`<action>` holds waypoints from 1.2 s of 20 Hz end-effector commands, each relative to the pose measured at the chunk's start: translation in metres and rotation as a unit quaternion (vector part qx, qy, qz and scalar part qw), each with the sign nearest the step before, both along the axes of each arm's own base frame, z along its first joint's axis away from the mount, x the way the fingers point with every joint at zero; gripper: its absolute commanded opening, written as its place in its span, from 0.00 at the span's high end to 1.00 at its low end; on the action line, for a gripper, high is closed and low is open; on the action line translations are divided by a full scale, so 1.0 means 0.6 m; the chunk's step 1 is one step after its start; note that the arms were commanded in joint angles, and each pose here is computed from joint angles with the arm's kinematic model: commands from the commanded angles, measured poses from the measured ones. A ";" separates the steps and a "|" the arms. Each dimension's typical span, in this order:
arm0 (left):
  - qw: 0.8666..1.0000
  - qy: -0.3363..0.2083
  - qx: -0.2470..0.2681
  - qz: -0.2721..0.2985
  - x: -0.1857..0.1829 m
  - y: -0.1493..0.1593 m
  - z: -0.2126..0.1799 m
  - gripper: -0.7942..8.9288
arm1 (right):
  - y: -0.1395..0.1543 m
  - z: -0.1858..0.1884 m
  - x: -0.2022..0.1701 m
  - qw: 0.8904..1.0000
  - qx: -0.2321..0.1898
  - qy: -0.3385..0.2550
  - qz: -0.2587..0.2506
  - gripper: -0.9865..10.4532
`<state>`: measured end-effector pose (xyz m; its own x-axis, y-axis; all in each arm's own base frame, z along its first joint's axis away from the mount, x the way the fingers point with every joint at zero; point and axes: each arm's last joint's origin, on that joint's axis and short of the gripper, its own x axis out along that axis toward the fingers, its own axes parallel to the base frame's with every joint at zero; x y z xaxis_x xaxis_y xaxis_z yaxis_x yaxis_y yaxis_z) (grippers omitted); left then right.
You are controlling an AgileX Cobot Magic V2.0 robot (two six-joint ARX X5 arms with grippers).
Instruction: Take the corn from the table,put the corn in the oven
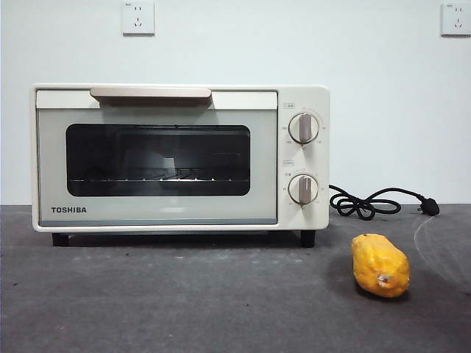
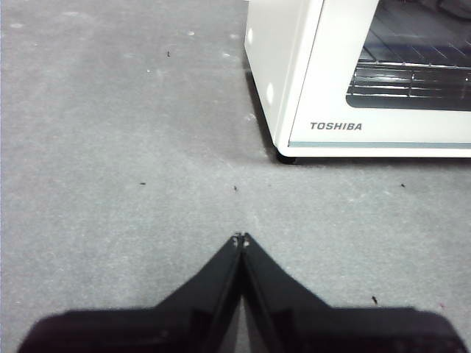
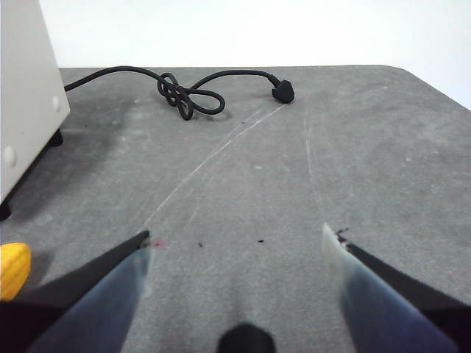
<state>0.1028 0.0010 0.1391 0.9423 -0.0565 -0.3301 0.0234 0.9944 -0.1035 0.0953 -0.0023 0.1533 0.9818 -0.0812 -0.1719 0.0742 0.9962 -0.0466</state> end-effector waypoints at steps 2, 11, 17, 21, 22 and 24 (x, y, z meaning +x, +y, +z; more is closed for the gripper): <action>1.000 -0.007 0.006 -0.002 0.001 0.000 -0.001 0.92 | 0.000 -0.004 0.001 1.000 0.003 0.001 -0.002 0.57; 1.000 -0.020 -0.002 0.000 0.002 0.000 0.004 0.92 | 0.001 -0.005 0.001 0.997 0.082 -0.002 0.001 0.57; 0.998 -0.017 -0.061 0.019 0.002 0.000 0.004 0.92 | 0.001 -0.005 0.001 0.978 0.206 -0.011 -0.022 0.57; 0.997 -0.016 -0.071 0.022 0.002 -0.001 0.004 0.92 | 0.001 -0.003 0.001 0.974 0.225 -0.017 -0.025 0.57; 0.997 -0.016 -0.072 0.022 0.002 -0.001 0.004 0.92 | 0.001 -0.002 0.001 0.974 0.225 -0.022 -0.024 0.57; 0.997 -0.017 -0.072 0.022 0.002 -0.001 0.004 0.92 | 0.001 0.001 0.002 0.973 0.227 -0.032 -0.022 0.57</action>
